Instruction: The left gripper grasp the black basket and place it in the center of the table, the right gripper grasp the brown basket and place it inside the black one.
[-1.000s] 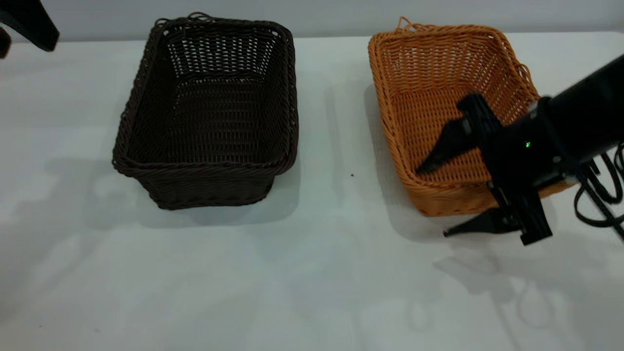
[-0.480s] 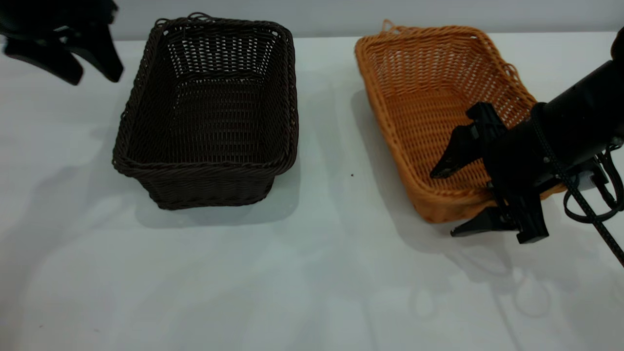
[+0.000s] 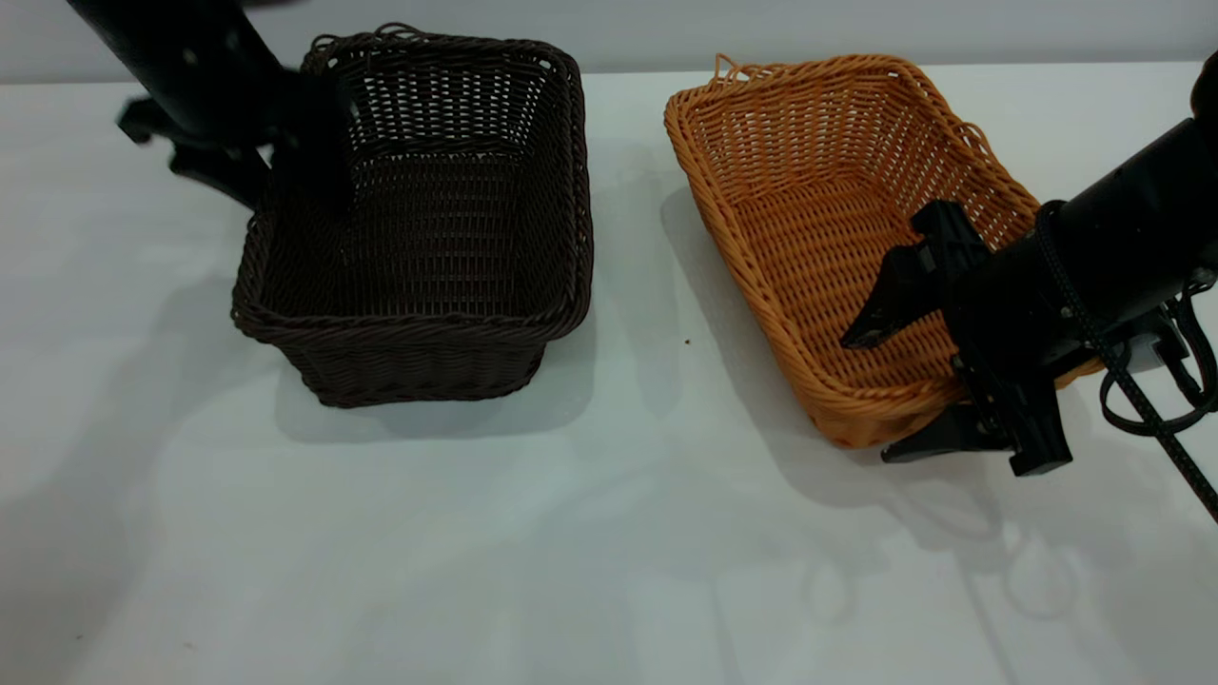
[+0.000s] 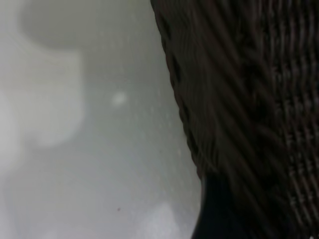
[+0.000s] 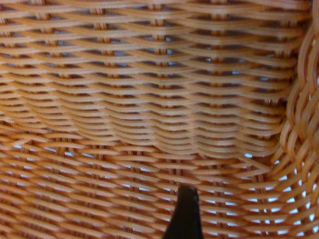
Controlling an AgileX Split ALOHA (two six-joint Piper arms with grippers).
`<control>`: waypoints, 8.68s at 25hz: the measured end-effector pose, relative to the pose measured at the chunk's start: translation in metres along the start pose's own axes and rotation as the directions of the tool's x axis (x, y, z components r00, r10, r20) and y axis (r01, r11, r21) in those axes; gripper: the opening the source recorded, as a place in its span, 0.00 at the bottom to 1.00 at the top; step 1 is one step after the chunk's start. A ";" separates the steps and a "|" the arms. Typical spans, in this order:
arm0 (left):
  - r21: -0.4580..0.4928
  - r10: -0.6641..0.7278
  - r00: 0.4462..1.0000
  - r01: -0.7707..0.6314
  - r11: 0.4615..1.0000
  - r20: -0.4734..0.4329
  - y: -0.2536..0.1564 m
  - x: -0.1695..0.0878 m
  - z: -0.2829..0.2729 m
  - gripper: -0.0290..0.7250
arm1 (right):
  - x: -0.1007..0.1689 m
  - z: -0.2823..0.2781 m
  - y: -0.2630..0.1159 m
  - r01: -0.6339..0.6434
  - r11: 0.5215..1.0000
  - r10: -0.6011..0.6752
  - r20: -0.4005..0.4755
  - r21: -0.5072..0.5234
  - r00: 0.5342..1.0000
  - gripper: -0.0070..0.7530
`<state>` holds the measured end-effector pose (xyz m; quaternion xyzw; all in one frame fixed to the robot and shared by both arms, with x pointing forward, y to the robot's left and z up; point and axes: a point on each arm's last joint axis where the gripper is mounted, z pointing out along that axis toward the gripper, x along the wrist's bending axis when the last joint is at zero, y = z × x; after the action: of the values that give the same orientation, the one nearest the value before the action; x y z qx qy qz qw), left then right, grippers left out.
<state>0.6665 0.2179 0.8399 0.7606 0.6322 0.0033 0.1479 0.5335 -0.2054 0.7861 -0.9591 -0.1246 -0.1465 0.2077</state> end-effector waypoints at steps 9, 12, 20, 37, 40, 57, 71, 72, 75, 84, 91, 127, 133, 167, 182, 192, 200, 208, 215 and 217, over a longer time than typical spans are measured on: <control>0.007 -0.022 1.000 0.022 1.000 -0.010 -0.004 0.005 0.020 0.22 | 0.000 0.000 0.001 0.012 1.000 -0.012 0.003 -0.010 1.000 0.38; 0.021 0.023 1.000 -0.023 1.000 -0.013 -0.005 0.005 0.020 0.14 | 0.005 0.002 0.002 0.021 1.000 -0.021 -0.006 -0.012 1.000 0.21; 0.035 0.232 0.970 -0.230 0.972 -0.078 -0.002 0.009 0.009 0.14 | 0.050 -0.018 0.013 0.137 0.990 -0.139 -0.135 -0.025 0.981 0.12; -0.001 0.974 0.198 -0.980 0.199 -0.112 -0.007 -0.112 0.038 0.14 | 0.139 -0.108 0.047 0.732 0.670 -0.704 -0.205 0.126 0.680 0.10; 0.001 0.988 0.106 -0.994 0.107 -0.114 -0.012 -0.125 0.046 0.14 | 0.148 -0.116 0.045 0.761 0.636 -0.731 -0.217 0.127 0.647 0.10; -0.070 0.977 0.181 -0.982 0.173 -0.114 -0.013 -0.142 0.041 0.59 | 0.163 -0.135 0.055 0.785 0.613 -0.752 -0.237 0.088 0.615 0.10; -0.196 0.962 0.091 -0.980 0.040 -0.258 -0.013 -0.174 -0.195 0.69 | 0.171 -0.147 0.052 0.813 0.571 -0.787 -0.206 0.113 0.581 0.11; -0.208 0.950 0.086 -0.978 0.023 -0.300 -0.017 -0.175 -0.217 0.69 | 0.170 -0.144 0.045 0.821 0.552 -0.795 -0.205 0.143 0.570 0.11; -0.248 0.906 0.089 -0.969 -0.018 -0.414 -0.030 -0.176 -0.272 0.69 | 0.169 -0.129 0.012 0.858 0.463 -0.843 -0.191 0.220 0.504 0.11; -0.290 0.824 0.113 -0.955 -0.065 -0.555 -0.056 -0.173 -0.339 0.69 | 0.147 -0.079 -0.108 0.904 0.145 -0.973 -0.105 0.403 0.203 0.11; -0.291 0.820 0.114 -0.955 -0.066 -0.561 -0.057 -0.173 -0.342 0.69 | 0.128 -0.065 -0.127 0.874 0.137 -0.981 -0.057 0.466 0.184 0.11; -0.285 0.838 0.108 -0.957 -0.058 -0.534 -0.060 -0.172 -0.340 0.64 | 0.075 -0.013 -0.092 0.839 0.336 -0.940 0.100 0.429 0.325 0.34; -0.275 0.862 0.098 -0.960 -0.050 -0.497 -0.064 -0.171 -0.339 0.64 | 0.079 -0.017 -0.095 0.854 0.244 -0.968 0.055 0.459 0.246 0.70; -0.392 0.484 0.875 -0.441 0.808 0.014 -0.227 -0.122 -0.400 0.64 | -0.067 -0.420 -0.163 0.888 -0.240 -0.958 0.241 -0.392 -0.153 0.73; -0.278 0.436 0.900 -0.426 0.861 -0.027 -0.321 -0.074 -0.319 0.64 | -0.209 -0.331 -0.099 0.799 -0.248 -0.961 0.243 -0.547 -0.132 0.73; -0.267 0.370 0.929 -0.361 0.893 -0.016 -0.351 -0.058 -0.272 0.64 | -0.210 -0.329 -0.102 0.804 -0.231 -0.969 0.204 -0.548 -0.139 0.73; -0.275 0.359 0.933 -0.353 0.894 -0.029 -0.351 -0.056 -0.273 0.64 | -0.211 -0.328 -0.103 0.807 -0.221 -0.973 0.182 -0.548 -0.143 0.73; -0.303 0.354 0.935 -0.346 0.888 -0.032 -0.354 -0.055 -0.274 0.64 | -0.212 -0.328 -0.104 0.800 -0.207 -0.974 0.191 -0.563 -0.118 0.73; -0.451 0.115 0.988 -0.151 0.880 -0.108 -0.368 -0.048 -0.282 0.64 | -0.213 -0.328 -0.104 0.780 -0.121 -0.966 0.253 -0.614 0.049 0.73; -0.511 0.034 0.991 -0.097 0.854 -0.131 -0.375 -0.048 -0.284 0.64 | -0.213 -0.328 -0.105 0.780 -0.118 -0.966 0.253 -0.615 0.053 0.73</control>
<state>0.2419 0.2938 1.0344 0.7127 0.5895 0.2222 0.3084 0.2301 -0.2936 1.0389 -0.5849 -0.6488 -0.4125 -0.2586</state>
